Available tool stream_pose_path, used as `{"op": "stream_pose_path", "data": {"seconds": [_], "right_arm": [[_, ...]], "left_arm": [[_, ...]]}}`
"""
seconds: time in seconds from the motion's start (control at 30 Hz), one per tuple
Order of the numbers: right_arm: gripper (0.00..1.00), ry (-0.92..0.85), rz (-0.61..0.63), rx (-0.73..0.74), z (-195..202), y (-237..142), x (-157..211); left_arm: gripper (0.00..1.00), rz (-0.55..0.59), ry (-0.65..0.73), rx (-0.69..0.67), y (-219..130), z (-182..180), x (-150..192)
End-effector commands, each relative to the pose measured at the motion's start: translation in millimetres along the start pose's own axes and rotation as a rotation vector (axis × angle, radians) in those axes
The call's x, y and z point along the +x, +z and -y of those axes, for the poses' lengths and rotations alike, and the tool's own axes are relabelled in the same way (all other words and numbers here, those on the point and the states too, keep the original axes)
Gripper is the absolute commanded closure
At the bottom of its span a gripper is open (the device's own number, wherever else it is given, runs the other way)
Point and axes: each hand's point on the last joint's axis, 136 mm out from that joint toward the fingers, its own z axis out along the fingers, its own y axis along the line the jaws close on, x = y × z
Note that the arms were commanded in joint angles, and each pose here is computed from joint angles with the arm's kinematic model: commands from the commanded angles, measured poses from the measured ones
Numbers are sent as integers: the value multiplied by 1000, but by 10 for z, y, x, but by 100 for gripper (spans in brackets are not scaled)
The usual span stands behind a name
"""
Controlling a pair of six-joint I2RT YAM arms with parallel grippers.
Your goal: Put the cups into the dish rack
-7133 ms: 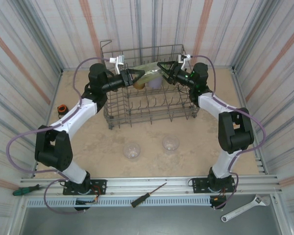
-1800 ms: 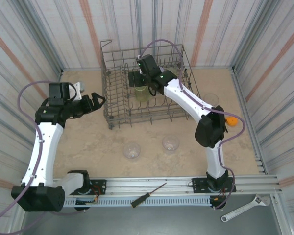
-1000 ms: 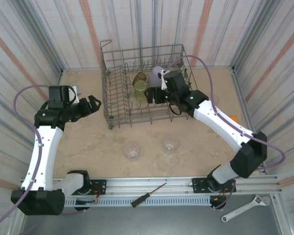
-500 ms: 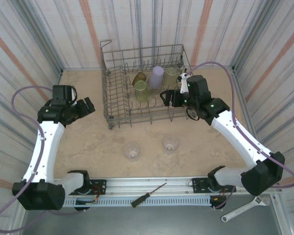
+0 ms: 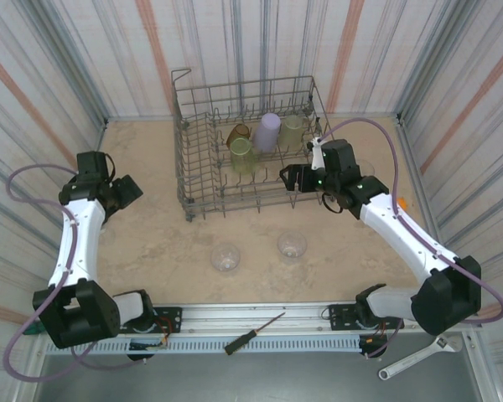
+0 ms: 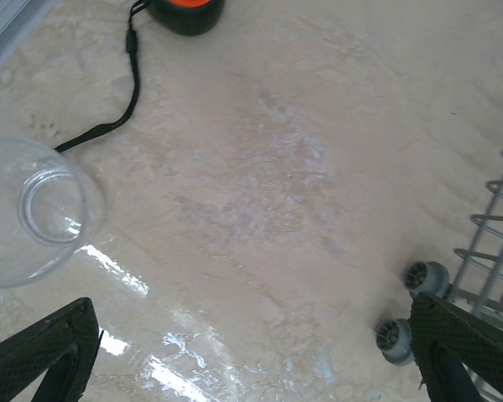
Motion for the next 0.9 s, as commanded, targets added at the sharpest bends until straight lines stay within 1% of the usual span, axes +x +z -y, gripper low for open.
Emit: {"op": "stream_pose_path", "data": {"seconds": [0.0,0.33,0.47,0.63,0.87], "right_arm": [[1,-35,84,-8,16,-72,-167],[1,-9,74,3,218,101,-95],[1,-19,64,12,297,133,-76],[1,-1,80,20,412,101,-119],[1,21,100,-2,433,106,-164]], "left_arm": [[1,27,-65,-29,43,-136,-30],[1,60,-38,-134,132,-360,-119],[1,47,-55,-117,218,-412,-91],[1,10,-104,-148,338,-589,-48],[1,-1,-103,-185,510,-669,-22]]}}
